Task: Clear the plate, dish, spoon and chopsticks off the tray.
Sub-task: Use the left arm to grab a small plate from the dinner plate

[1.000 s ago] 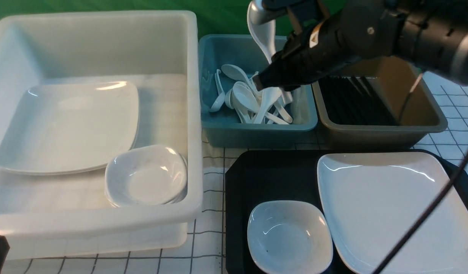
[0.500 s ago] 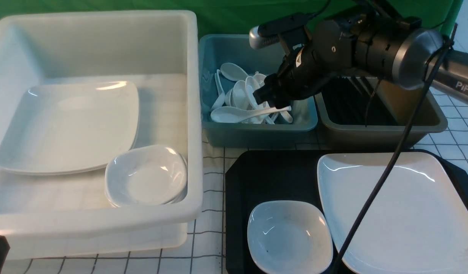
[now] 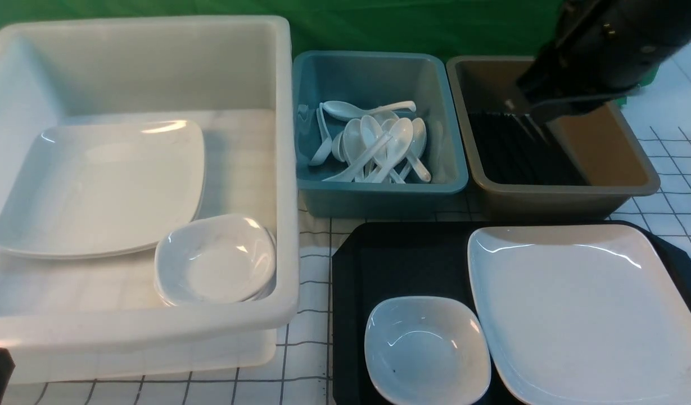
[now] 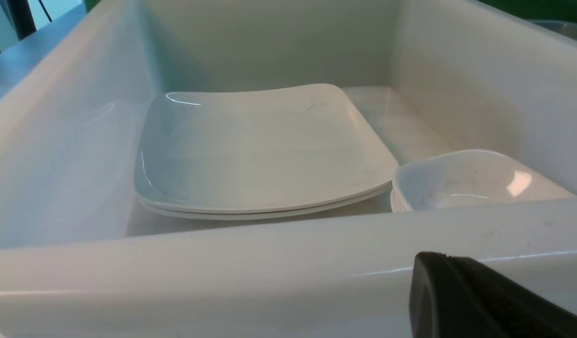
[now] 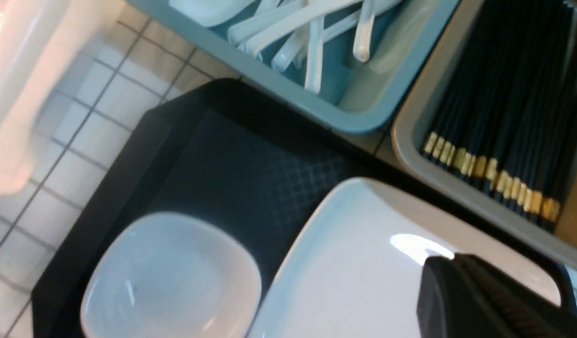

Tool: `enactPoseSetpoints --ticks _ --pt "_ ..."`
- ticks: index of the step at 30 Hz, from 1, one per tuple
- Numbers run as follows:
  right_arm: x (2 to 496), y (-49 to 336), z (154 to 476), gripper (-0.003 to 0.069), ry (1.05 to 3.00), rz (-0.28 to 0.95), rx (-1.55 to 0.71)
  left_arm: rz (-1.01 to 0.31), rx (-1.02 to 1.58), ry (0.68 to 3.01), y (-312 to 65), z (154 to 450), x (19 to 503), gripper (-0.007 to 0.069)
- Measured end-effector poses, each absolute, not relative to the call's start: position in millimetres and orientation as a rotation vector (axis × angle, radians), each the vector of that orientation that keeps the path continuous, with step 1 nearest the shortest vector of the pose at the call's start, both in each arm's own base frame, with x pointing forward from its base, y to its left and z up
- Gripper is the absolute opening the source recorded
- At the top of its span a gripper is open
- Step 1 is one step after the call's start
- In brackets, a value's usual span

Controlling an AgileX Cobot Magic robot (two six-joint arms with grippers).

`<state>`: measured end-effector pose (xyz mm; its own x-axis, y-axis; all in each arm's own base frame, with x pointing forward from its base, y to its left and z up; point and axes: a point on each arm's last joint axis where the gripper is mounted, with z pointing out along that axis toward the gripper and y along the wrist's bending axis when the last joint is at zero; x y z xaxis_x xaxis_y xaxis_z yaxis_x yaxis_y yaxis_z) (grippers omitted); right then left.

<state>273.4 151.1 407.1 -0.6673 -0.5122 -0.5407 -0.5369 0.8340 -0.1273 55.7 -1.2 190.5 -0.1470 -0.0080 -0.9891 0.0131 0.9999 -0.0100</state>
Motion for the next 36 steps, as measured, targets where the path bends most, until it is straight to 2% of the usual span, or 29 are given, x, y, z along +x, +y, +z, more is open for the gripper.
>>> enactPoseSetpoints --ticks 4,11,17,20,22,28,29,30,32,36 --pt "228 125 417 0.0010 2.409 0.066 -0.755 -0.018 0.004 1.718 -1 190 56 0.0020" --pt "156 83 397 0.0018 2.383 0.099 -0.690 -0.018 0.004 1.718 -1 190 56 0.0020" --pt "96 49 371 0.0027 2.217 0.184 -0.578 -0.010 0.009 1.715 -1 191 56 0.0020" --pt "81 40 361 0.0031 2.152 0.221 -0.531 0.005 0.020 1.695 -1 193 56 0.0020" --pt "69 33 352 0.0033 2.090 0.259 -0.485 -0.047 -0.027 1.661 -1 196 56 0.0020" --pt "51 23 335 0.0041 1.977 0.313 -0.429 -0.577 -0.496 1.541 -5 202 57 0.0020" --pt "51 23 335 0.0041 1.978 0.314 -0.428 -0.582 -0.502 1.540 -5 202 57 0.0020" --pt "51 23 333 0.0046 1.984 0.321 -0.417 -0.746 -0.645 1.495 -6 203 56 0.0020" --pt "51 23 333 0.0050 1.985 0.325 -0.411 -0.838 -0.727 1.464 -7 204 56 0.0020" --pt "51 23 333 0.0057 1.987 0.334 -0.398 -0.925 -0.811 1.430 -7 204 56 0.0020"
